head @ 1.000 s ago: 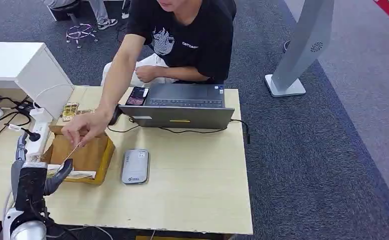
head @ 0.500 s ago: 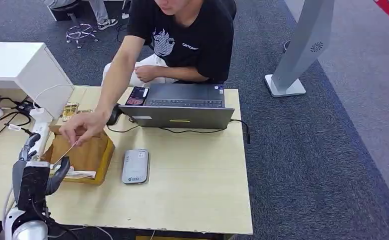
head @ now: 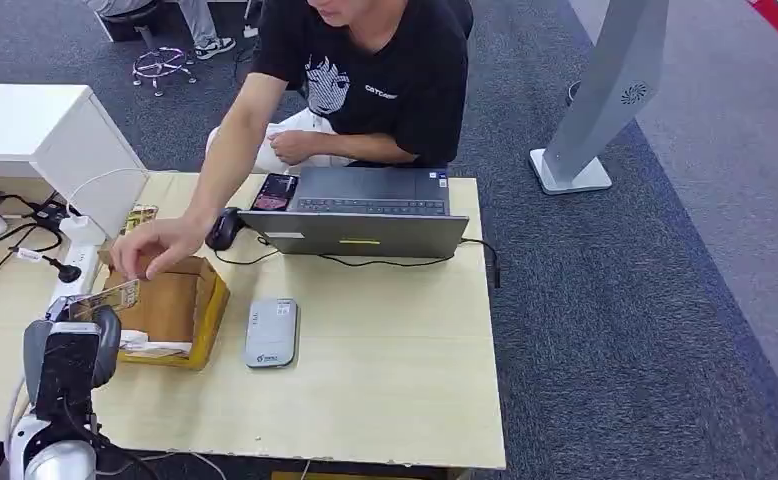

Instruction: Pass the card to the sensor for recognition and then transmit it.

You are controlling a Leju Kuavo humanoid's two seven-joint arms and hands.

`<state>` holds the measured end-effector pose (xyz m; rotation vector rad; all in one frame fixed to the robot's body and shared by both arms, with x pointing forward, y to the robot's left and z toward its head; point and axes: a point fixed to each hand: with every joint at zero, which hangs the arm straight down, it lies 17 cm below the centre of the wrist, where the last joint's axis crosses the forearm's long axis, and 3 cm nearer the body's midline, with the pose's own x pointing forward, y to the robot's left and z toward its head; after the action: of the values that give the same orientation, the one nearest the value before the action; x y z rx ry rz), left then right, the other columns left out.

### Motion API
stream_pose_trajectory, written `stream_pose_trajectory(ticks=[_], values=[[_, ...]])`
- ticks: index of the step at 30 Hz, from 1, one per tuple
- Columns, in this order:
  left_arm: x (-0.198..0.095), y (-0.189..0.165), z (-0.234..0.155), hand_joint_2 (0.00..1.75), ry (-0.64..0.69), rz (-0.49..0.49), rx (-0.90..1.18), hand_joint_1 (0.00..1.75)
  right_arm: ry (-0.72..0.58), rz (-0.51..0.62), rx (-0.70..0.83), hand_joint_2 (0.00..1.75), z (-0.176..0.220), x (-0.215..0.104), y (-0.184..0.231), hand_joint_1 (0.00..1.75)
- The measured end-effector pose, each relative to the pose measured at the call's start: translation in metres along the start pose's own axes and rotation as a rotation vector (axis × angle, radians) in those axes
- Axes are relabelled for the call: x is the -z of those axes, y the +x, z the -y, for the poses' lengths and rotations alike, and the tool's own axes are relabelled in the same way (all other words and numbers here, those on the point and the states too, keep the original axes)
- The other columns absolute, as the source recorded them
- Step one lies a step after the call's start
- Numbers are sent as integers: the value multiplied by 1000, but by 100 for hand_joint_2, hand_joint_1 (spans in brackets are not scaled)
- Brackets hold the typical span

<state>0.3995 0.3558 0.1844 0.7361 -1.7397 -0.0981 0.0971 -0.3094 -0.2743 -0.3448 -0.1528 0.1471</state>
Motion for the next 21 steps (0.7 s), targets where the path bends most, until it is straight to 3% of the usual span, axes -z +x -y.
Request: stream_pose_trajectory(ticks=[8, 21], values=[[-1, 3, 7, 175, -33, 22, 73, 175, 9, 9, -10, 175, -2, 0, 1, 0], [-9, 11, 57, 175, -167, 56, 285, 175, 20, 21, -44, 175, -6, -1, 1, 0]])
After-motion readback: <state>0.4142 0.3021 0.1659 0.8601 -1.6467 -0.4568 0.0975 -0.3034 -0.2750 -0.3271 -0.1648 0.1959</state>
